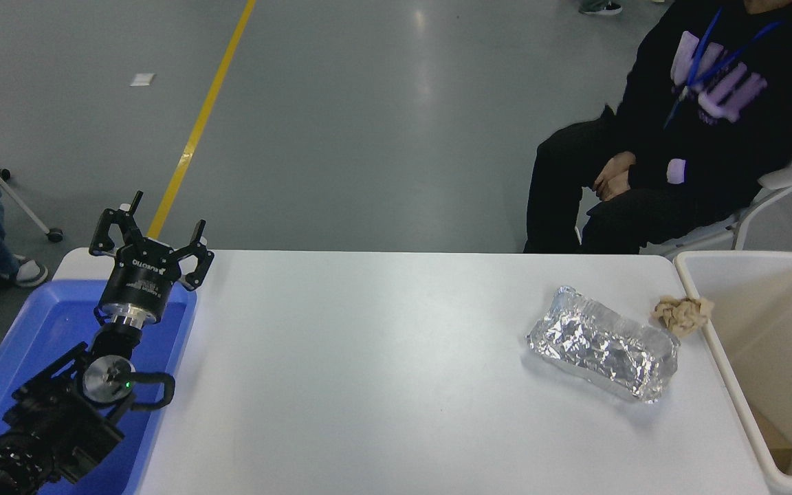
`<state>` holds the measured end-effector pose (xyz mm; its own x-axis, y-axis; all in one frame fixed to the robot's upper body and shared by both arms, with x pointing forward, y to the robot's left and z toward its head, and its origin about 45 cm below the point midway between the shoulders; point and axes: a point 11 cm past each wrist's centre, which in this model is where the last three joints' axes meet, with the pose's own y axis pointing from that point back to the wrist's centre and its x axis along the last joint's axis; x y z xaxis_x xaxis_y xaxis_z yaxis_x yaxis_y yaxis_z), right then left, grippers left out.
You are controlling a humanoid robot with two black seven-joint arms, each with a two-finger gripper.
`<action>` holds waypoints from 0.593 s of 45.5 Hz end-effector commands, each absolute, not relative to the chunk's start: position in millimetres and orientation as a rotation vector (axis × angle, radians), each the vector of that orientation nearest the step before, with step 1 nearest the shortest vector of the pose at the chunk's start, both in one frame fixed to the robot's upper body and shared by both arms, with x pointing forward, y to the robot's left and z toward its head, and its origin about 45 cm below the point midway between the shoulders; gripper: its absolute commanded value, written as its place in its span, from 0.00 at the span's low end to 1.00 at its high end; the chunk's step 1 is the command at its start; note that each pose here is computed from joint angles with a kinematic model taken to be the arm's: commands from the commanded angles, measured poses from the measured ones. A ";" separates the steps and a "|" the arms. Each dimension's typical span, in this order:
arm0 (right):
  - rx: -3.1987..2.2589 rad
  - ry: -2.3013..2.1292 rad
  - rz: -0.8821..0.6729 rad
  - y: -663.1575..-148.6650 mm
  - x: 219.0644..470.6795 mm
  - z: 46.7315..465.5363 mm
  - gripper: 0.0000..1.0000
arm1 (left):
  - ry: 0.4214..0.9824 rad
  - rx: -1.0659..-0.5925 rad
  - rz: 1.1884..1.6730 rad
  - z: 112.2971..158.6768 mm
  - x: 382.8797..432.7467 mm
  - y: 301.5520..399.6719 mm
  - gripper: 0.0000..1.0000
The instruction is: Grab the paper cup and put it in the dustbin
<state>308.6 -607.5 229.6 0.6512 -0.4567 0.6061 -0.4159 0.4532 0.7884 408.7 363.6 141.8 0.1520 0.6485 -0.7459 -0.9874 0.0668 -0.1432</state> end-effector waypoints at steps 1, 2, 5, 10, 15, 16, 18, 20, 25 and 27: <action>1.026 -0.991 0.015 -630.8 289.0 165.3 0.00 | 0.575 -0.739 1.342 142.0 408.6 364.2 0.98; 1.029 -0.996 0.014 -628.8 289.6 160.4 0.00 | 0.576 -0.739 1.341 141.7 408.7 363.5 0.98; 1.041 -0.997 0.011 -621.9 289.7 146.2 0.00 | 0.576 -0.739 1.341 141.7 408.7 363.5 0.98; 1.034 -0.983 0.051 -612.8 297.4 131.6 0.00 | 0.576 -0.739 1.341 141.7 408.7 363.5 0.98; 1.013 -0.970 0.093 -603.8 300.5 114.6 0.00 | 0.576 -0.739 1.341 141.7 408.7 363.5 0.98; 1.013 -0.970 0.096 -601.3 299.6 109.9 0.00 | 0.576 -0.739 1.341 141.7 408.7 363.5 0.98; 1.012 -0.965 0.094 -597.6 294.2 99.4 0.00 | 0.576 -0.739 1.341 141.7 408.7 363.5 0.98; 1.018 -0.961 0.087 -593.2 290.5 91.2 0.00 | 0.576 -0.740 1.343 141.6 408.6 364.1 0.98; 1.015 -0.950 0.076 -587.3 286.8 82.0 0.00 | 0.575 -0.739 1.342 142.0 408.6 364.2 0.98; 1.011 -0.949 0.073 -586.7 285.7 80.4 0.00 | 0.576 -0.740 1.343 141.8 408.8 363.8 0.98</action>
